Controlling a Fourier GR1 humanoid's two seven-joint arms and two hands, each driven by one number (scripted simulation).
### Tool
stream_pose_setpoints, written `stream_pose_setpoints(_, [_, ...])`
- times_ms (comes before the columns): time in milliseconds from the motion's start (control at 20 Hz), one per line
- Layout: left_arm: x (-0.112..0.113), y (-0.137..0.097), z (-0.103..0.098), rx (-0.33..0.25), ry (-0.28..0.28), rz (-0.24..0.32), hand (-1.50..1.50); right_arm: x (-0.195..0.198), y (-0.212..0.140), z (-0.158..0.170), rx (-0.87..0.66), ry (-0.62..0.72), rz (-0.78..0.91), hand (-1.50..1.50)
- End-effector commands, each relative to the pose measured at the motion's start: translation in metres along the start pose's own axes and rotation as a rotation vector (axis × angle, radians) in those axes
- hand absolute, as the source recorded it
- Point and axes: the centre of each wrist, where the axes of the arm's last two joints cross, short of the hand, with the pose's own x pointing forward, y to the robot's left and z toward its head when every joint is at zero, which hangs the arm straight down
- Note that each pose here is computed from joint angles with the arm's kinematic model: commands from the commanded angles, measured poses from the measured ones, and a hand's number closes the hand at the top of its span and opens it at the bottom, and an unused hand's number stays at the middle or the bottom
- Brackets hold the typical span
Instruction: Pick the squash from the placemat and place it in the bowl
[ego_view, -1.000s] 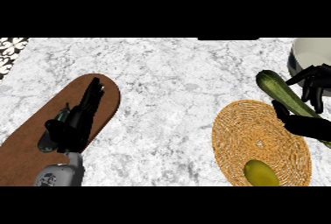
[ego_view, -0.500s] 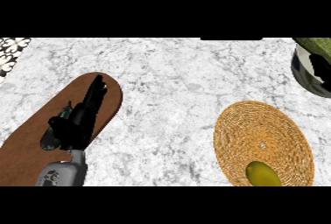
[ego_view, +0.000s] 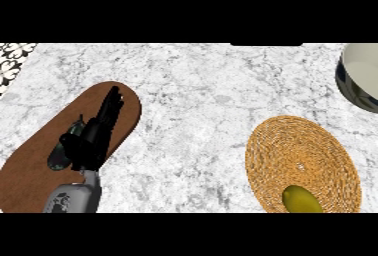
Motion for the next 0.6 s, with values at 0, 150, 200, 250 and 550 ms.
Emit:
stream_pose_setpoints(0, [0.008, 0.008, -0.007, 0.005, -0.005, -0.004, 0.0, -0.015, -0.02, -0.019, -0.032, 0.053, 0.119, 1.5])
stream_pose_setpoints(150, [0.006, 0.012, -0.009, -0.004, 0.009, -0.004, 0.0, -0.053, -0.008, -0.019, -0.008, 0.08, 0.283, 1.5])
stream_pose_setpoints(200, [-0.001, -0.011, 0.005, -0.005, -0.01, -0.004, 0.0, -0.055, -0.013, -0.027, -0.025, 0.064, 0.311, 1.5])
stream_pose_setpoints(250, [-0.001, -0.002, 0.005, -0.005, -0.005, -0.007, 0.0, -0.069, -0.015, -0.034, -0.02, 0.082, 0.285, 1.5])
stream_pose_setpoints(550, [0.005, -0.014, -0.008, -0.033, -0.008, -0.005, 0.0, -0.126, -0.009, -0.051, -0.066, 0.141, 0.322, 1.5])
